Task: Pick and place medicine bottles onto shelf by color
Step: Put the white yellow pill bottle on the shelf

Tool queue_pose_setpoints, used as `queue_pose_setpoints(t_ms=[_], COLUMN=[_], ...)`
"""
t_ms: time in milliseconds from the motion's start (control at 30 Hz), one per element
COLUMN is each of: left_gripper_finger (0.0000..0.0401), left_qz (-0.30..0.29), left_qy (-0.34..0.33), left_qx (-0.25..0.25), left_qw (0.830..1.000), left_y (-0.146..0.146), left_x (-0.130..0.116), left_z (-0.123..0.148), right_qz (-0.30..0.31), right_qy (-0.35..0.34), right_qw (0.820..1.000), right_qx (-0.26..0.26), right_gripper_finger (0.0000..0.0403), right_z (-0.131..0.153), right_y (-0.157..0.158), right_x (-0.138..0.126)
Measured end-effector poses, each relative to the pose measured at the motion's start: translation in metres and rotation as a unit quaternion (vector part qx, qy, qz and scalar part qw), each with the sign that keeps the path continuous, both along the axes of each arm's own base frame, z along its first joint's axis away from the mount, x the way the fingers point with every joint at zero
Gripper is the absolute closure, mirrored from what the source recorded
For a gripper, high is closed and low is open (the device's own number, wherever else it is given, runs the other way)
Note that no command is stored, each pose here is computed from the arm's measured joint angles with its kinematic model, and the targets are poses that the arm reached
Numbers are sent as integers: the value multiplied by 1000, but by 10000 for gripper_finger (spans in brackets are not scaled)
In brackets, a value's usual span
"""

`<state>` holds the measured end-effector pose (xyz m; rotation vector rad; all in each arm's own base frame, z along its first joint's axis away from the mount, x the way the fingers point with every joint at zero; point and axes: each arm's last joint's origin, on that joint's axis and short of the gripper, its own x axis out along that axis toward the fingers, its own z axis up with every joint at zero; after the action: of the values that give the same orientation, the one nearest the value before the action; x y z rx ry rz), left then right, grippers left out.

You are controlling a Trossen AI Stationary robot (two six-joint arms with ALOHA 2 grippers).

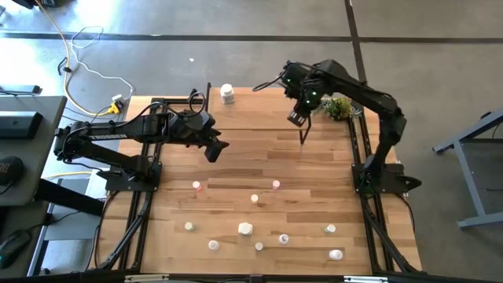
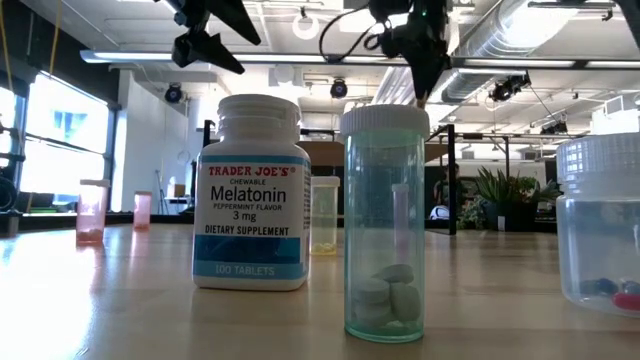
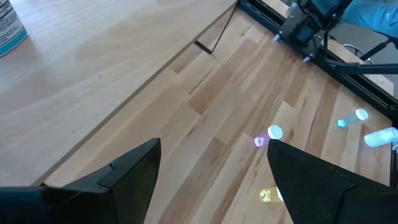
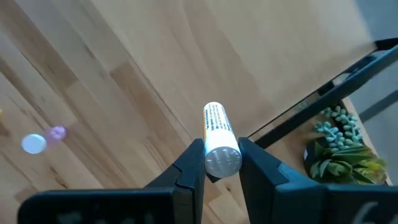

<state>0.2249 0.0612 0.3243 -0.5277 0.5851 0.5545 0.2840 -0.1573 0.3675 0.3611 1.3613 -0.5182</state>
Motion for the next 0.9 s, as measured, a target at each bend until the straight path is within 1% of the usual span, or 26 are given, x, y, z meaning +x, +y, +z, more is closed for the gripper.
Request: queue_pose_setpoints(t_ms=[100,333,900], left_gripper_finger=[114,114,114], left_qz=[0,0,-1], left_qy=[0,0,0], left_qx=[0,0,0], left_qw=[1000,1000,1000], left_y=[0,0,0], left_x=[0,0,0], left_z=[0,0,0], right_qz=[10,25,18], right_qy=[14,19,19], right_qw=[1000,999,999], right_qx=[10,34,42], right_gripper_finger=[339,339,337], right_z=[-9,-18,-21], right_y=[-3,-7,-13], right_x=[6,13,10])
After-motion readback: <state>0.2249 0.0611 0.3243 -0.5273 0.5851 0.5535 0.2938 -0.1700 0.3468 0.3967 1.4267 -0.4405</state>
